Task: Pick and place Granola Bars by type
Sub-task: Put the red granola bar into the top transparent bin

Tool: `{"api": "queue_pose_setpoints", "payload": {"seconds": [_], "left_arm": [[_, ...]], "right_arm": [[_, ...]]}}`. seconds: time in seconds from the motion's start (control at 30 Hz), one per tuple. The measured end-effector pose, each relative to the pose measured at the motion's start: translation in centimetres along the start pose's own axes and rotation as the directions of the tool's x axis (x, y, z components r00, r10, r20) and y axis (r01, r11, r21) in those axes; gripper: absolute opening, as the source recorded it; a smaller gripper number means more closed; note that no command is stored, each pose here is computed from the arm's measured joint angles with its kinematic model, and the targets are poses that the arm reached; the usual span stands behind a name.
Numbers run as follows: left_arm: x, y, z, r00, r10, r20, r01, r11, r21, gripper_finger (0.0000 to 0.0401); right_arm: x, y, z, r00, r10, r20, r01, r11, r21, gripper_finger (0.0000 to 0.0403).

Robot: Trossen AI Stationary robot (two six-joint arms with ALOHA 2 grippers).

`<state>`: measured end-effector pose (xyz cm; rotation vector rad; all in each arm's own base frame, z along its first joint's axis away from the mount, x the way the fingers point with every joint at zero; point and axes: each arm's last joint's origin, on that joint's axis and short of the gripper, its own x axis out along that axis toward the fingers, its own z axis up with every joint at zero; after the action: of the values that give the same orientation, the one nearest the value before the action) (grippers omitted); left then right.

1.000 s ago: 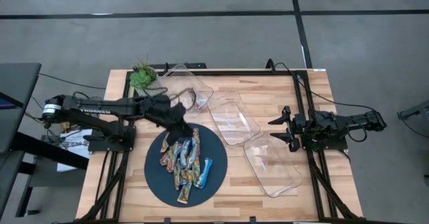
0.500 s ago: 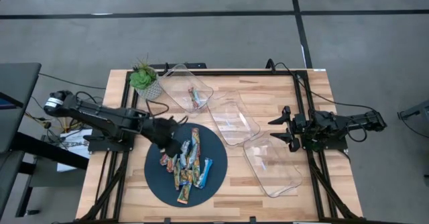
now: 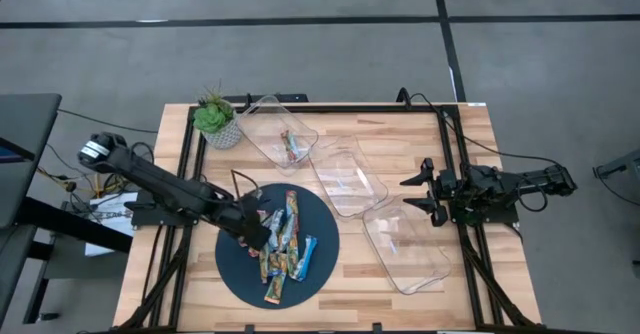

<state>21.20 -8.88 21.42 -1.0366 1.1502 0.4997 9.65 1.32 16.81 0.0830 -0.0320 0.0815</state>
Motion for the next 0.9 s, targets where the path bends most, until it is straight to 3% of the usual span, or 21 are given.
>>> {"api": "queue_pose_setpoints", "payload": {"seconds": [0.47, 0.8, 0.9], "left_arm": [[3.7, 0.1, 0.8, 0.989, 0.149, -0.020, -0.148, 0.987, 0.055, 0.0127], [3.7, -0.5, 1.3, 0.997, 0.081, -0.003, -0.080, 0.988, 0.131, 0.0127], [3.7, -0.3, 1.4, 0.996, 0.091, -0.003, -0.090, 0.992, 0.090, 0.0127]], "right_arm": [[0.0, 0.0, 0.0, 1.000, 0.000, -0.001, 0.000, 1.000, 0.000, 0.0224], [0.0, 0.0, 0.0, 1.000, 0.000, -0.002, 0.000, 1.000, 0.000, 0.0224], [0.0, 0.0, 0.0, 1.000, 0.000, -0.002, 0.000, 1.000, 0.000, 0.0224]]}}
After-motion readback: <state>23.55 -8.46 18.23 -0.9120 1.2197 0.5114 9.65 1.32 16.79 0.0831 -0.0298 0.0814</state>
